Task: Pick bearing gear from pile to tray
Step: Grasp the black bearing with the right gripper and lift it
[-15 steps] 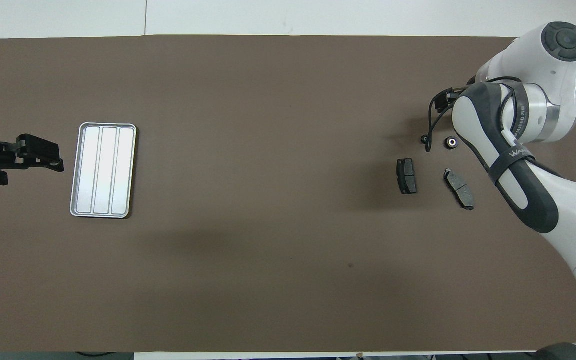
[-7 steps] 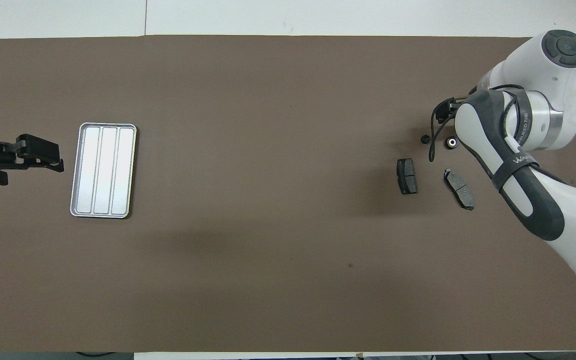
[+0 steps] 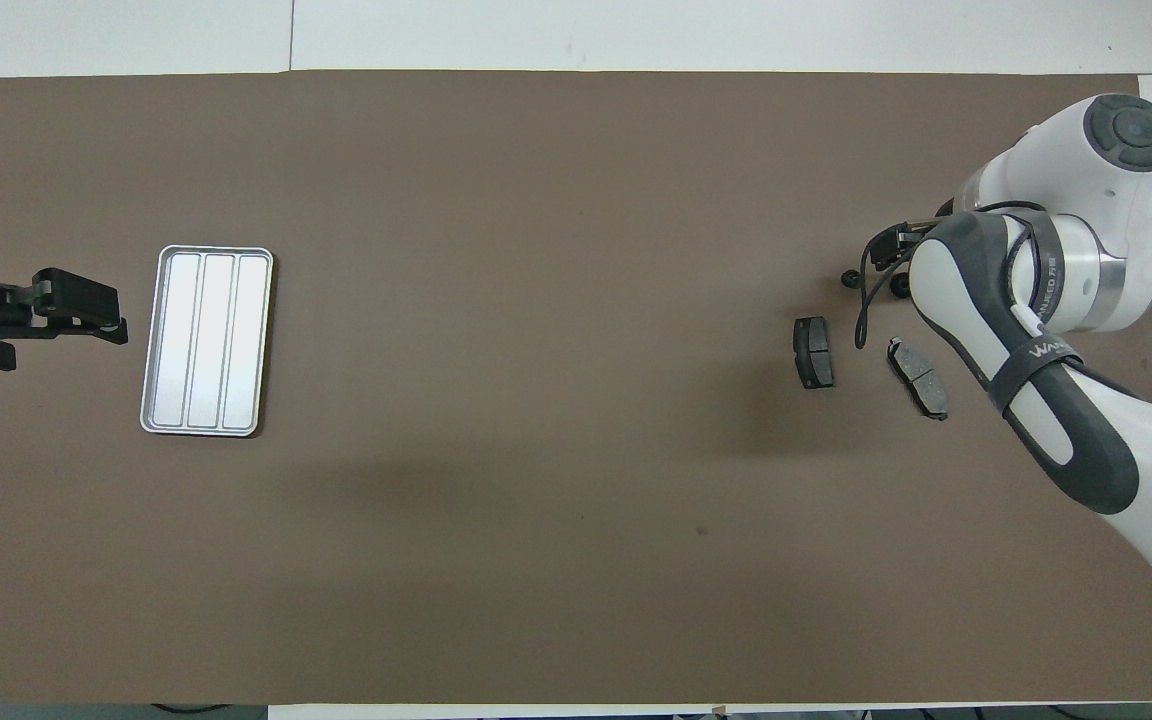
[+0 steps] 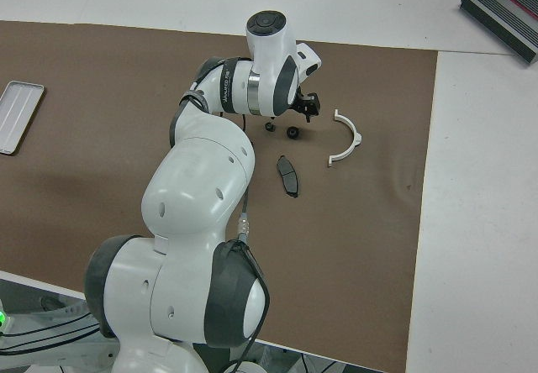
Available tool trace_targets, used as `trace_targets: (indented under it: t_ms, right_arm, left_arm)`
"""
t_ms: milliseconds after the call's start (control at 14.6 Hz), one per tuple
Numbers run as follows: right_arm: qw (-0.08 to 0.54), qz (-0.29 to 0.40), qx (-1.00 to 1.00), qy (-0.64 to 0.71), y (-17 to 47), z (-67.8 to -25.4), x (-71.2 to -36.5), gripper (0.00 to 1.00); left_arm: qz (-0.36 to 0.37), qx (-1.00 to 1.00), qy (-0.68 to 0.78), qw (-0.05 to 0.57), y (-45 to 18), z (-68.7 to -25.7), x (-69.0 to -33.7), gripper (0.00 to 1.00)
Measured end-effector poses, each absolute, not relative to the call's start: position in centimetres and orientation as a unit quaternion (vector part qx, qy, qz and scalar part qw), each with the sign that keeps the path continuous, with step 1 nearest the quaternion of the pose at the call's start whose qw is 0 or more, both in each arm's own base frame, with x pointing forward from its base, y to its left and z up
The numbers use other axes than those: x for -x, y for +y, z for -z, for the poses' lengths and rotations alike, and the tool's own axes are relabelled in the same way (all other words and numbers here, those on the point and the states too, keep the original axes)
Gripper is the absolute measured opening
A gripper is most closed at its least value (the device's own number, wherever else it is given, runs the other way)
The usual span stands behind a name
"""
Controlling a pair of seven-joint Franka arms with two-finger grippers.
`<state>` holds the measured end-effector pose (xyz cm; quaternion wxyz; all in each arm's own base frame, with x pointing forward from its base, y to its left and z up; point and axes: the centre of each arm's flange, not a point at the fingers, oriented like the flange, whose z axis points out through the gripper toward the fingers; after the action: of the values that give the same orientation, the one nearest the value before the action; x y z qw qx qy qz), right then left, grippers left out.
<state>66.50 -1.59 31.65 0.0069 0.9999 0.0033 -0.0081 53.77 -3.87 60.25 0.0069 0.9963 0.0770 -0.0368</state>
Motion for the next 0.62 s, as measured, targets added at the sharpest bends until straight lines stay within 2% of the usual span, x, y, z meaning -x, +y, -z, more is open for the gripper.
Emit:
trace_targets:
  t_ms: [618]
  right_arm:
    - [0.007, 0.017, -1.0, 0.002, -1.8, -30.0, -65.5, 1.0]
  left_arm:
    - [0.037, -0.996, 0.077, 0.007, -3.9, -60.3, -53.8, 1.0]
